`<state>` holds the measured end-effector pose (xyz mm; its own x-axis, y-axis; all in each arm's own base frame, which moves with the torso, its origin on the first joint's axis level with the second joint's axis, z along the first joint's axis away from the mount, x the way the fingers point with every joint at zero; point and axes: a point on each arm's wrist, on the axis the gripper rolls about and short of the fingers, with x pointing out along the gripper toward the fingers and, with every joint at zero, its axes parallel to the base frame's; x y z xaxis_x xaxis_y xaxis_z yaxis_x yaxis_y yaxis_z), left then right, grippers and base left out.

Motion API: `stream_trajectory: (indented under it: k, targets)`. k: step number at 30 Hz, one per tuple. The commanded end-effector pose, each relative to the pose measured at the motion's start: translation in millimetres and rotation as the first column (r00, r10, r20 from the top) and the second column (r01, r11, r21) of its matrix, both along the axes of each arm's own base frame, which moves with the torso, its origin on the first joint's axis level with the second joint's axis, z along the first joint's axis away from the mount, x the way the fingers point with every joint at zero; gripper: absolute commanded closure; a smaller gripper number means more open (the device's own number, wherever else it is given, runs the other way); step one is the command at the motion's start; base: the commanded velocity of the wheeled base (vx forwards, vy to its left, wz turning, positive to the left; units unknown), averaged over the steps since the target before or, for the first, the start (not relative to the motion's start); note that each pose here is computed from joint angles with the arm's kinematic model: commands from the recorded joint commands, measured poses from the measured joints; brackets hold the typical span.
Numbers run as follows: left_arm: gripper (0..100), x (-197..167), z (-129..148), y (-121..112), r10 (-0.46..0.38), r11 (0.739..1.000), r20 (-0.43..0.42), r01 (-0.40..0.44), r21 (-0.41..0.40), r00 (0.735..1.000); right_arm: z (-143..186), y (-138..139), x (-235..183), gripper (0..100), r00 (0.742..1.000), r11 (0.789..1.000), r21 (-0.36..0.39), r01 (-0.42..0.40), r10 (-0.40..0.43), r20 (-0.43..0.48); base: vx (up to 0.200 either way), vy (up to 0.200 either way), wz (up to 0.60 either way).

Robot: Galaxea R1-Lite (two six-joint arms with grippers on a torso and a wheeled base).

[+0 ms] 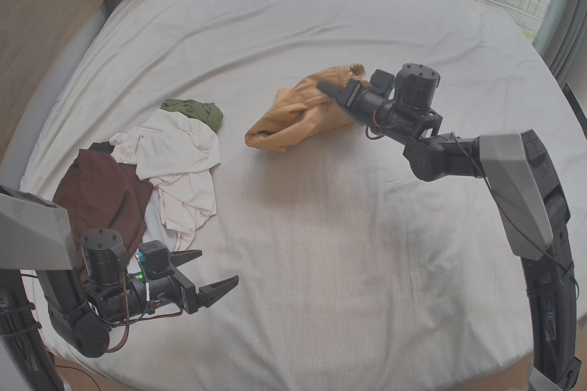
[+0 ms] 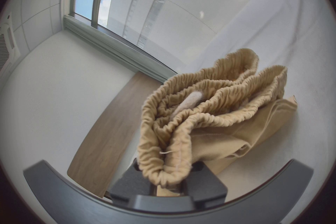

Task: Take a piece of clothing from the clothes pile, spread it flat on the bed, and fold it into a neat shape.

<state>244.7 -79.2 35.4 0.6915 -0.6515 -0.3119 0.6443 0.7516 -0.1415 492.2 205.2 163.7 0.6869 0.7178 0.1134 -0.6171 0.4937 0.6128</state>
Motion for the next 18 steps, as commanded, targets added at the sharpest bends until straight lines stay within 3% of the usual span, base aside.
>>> stream_trajectory:
  k: [1,6,10,18]
  targets:
    - [0,-1,-1,0,-0.002,1.000,-0.005,0.002,0.002,1.000,-14,-20,3,100,0.998,0.999,-0.020,0.037,-0.038,-0.042,0.000,0.000,0.00]
    - [0,-1,-1,-1,-0.002,1.000,-0.007,0.002,0.003,1.000,-17,-31,-19,100,0.995,0.998,-0.052,0.043,-0.047,-0.084,0.000,0.000,0.00]
    - [0,-1,-2,-1,-0.006,1.000,-0.007,0.006,0.004,1.000,-37,-42,-39,100,0.988,0.992,-0.115,0.046,-0.062,-0.142,0.000,0.000,0.00]
    - [0,-1,-1,-1,-0.004,1.000,-0.005,0.004,0.002,1.000,-61,-52,-61,100,0.974,0.985,-0.170,0.042,-0.079,-0.215,0.000,0.000,0.00]
